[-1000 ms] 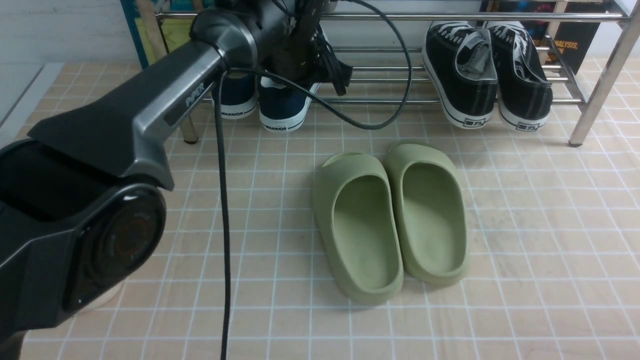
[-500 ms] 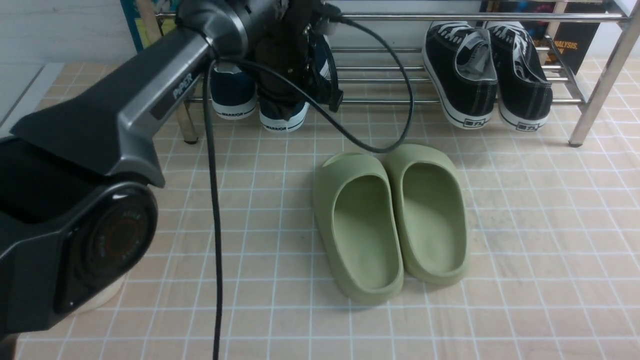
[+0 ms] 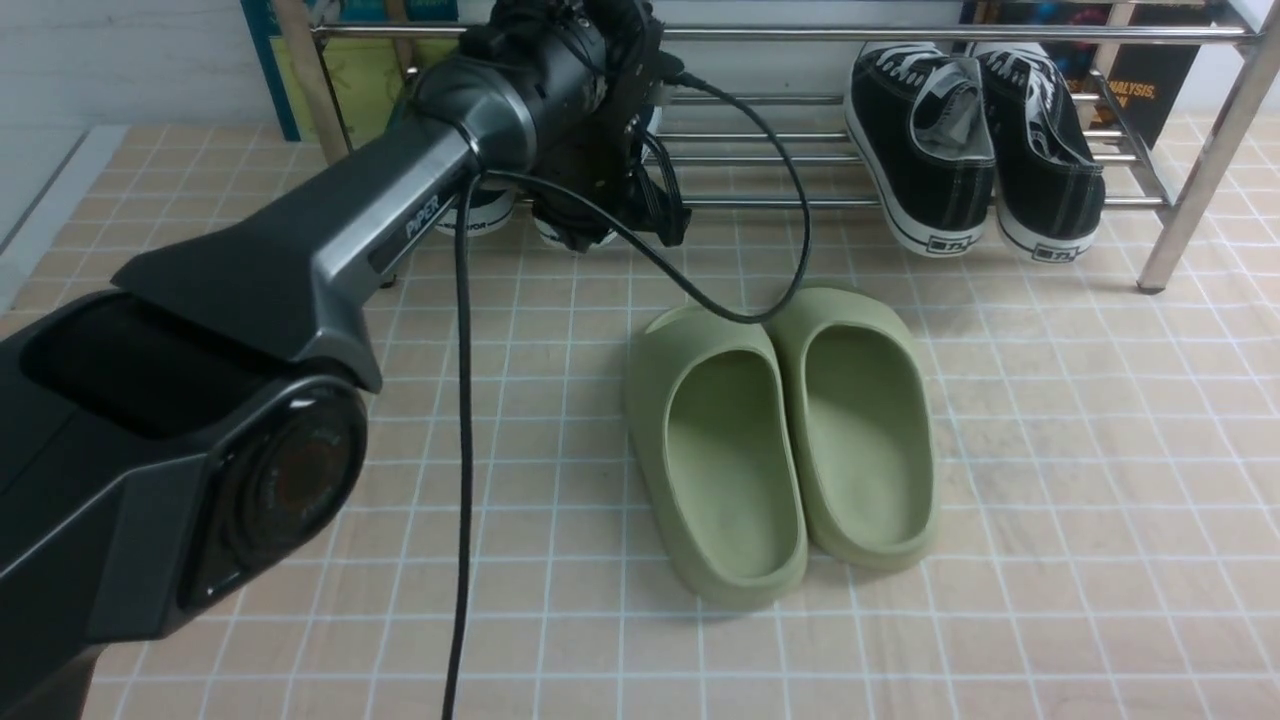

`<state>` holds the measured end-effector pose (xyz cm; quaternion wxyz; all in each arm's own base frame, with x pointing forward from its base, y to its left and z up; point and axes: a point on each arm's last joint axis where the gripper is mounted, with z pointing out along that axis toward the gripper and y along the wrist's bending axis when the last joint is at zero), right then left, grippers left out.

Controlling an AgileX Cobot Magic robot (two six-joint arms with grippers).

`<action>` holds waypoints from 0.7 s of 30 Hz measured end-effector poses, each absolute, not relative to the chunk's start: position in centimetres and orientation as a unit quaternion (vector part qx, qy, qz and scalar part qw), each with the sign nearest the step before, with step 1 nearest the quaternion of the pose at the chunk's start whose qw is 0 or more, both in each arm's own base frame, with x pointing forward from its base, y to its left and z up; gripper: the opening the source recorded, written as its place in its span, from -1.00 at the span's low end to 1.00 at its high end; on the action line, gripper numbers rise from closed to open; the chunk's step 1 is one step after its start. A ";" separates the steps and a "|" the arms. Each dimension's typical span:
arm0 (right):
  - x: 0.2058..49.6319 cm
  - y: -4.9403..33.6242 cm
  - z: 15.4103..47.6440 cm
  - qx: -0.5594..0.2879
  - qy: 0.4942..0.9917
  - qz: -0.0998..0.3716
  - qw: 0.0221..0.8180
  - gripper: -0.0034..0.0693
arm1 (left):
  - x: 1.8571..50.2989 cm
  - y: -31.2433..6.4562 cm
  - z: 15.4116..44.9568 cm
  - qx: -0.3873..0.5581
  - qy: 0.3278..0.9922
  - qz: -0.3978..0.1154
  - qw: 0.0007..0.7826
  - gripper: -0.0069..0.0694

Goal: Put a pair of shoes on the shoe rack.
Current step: Use the left arm to put a shoe into the shoe rack

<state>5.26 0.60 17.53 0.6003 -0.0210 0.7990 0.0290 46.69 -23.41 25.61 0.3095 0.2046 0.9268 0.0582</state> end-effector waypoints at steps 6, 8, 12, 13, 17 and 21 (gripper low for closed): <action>5.3 0.6 17.5 -0.021 0.799 0.029 0.600 -0.25 | 46.9 -23.9 25.8 0.203 0.921 0.034 0.331 -0.78; 5.3 0.6 17.5 -0.021 0.799 0.029 0.600 -0.25 | 46.9 -23.9 25.8 0.202 0.921 0.031 0.332 -0.78; 5.3 0.6 17.5 -0.021 0.799 0.029 0.600 -0.25 | 46.4 -23.9 26.7 0.200 0.925 0.016 0.323 -0.77; 5.3 0.6 17.5 -0.021 0.799 0.029 0.600 -0.25 | 46.1 -23.9 27.3 0.202 0.925 0.008 0.322 -0.77; 5.3 0.6 17.5 -0.021 0.799 0.029 0.600 -0.25 | 44.5 -23.5 30.9 0.218 0.919 -0.014 0.329 -0.77; 5.3 0.6 17.5 -0.021 0.799 0.029 0.600 -0.25 | 42.1 -22.1 34.8 0.234 0.918 -0.005 0.319 -0.77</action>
